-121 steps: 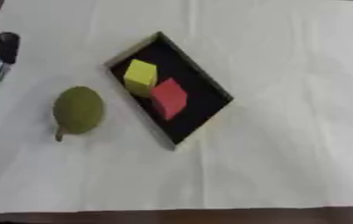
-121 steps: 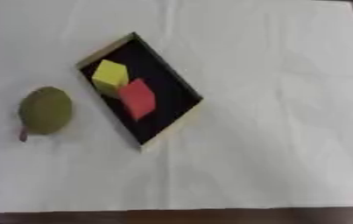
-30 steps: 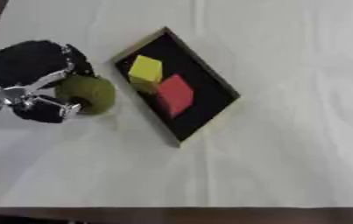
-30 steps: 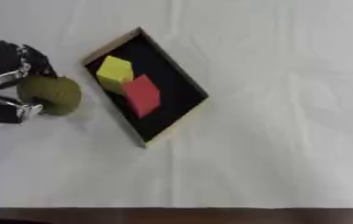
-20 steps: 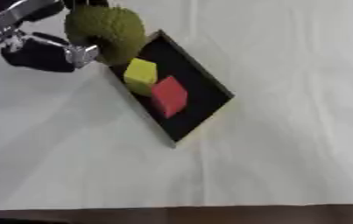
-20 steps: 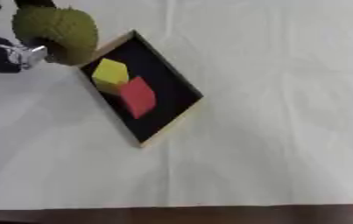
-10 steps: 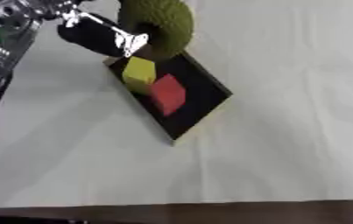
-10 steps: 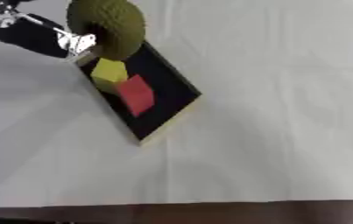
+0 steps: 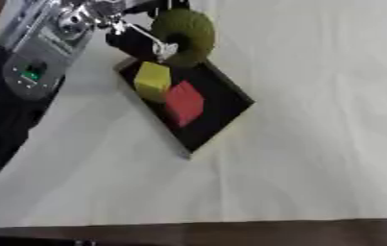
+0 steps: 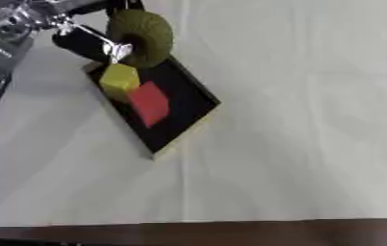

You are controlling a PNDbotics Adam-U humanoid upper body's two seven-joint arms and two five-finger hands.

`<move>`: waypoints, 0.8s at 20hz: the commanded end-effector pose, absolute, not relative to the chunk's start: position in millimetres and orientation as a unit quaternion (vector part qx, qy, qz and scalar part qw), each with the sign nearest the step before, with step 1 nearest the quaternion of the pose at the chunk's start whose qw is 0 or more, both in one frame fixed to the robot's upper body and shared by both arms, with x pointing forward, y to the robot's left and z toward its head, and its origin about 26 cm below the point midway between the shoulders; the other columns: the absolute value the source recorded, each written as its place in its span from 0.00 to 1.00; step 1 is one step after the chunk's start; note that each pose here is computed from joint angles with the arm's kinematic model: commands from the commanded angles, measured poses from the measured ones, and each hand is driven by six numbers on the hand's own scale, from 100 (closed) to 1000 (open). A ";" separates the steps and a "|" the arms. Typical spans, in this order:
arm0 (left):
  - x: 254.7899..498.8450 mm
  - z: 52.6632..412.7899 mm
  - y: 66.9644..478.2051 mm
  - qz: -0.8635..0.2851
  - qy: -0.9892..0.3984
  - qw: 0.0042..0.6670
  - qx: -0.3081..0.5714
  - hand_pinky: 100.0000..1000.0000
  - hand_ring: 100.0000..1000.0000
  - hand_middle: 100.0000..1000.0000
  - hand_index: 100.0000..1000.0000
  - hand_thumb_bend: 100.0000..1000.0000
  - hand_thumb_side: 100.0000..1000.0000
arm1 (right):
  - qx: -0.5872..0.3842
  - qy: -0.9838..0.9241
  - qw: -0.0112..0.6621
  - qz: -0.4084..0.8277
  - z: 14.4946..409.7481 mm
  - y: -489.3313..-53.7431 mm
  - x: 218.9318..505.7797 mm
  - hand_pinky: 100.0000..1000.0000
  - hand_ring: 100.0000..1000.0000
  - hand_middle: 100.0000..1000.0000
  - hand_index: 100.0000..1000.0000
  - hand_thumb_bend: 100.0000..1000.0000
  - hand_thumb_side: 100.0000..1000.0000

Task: Pick up objects on the table and place them in the box.

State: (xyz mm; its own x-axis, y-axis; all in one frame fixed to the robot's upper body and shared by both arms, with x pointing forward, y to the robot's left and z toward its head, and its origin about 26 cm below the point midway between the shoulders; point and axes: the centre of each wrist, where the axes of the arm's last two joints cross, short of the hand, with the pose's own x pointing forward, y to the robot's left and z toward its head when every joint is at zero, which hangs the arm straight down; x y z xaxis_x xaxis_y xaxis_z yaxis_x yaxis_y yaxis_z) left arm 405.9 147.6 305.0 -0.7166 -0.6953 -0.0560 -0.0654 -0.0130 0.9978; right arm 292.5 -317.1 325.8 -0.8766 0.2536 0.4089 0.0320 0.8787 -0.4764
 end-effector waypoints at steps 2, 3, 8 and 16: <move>416.3 305.1 144.8 -0.657 -0.651 0.228 0.305 0.57 0.52 0.51 0.64 0.00 0.11 | -0.076 -0.942 0.224 0.238 334.8 -315.8 288.0 0.99 0.80 0.61 0.72 0.00 0.47; 419.0 302.6 144.5 -0.662 -0.644 0.229 0.307 0.58 0.54 0.52 0.64 0.00 0.11 | -0.075 -0.942 0.225 0.237 334.7 -315.7 288.1 0.99 0.80 0.61 0.72 0.00 0.47; 428.0 296.1 147.1 -0.685 -0.608 0.224 0.333 0.63 0.58 0.57 0.66 0.02 0.10 | -0.075 -0.942 0.228 0.236 333.6 -316.1 288.2 0.99 0.80 0.61 0.72 0.00 0.47; 434.6 291.5 149.7 -0.699 -0.585 0.218 0.349 0.73 0.72 0.71 0.78 0.17 0.16 | -0.077 -0.942 0.233 0.228 331.7 -317.8 288.2 0.99 0.80 0.61 0.72 0.00 0.47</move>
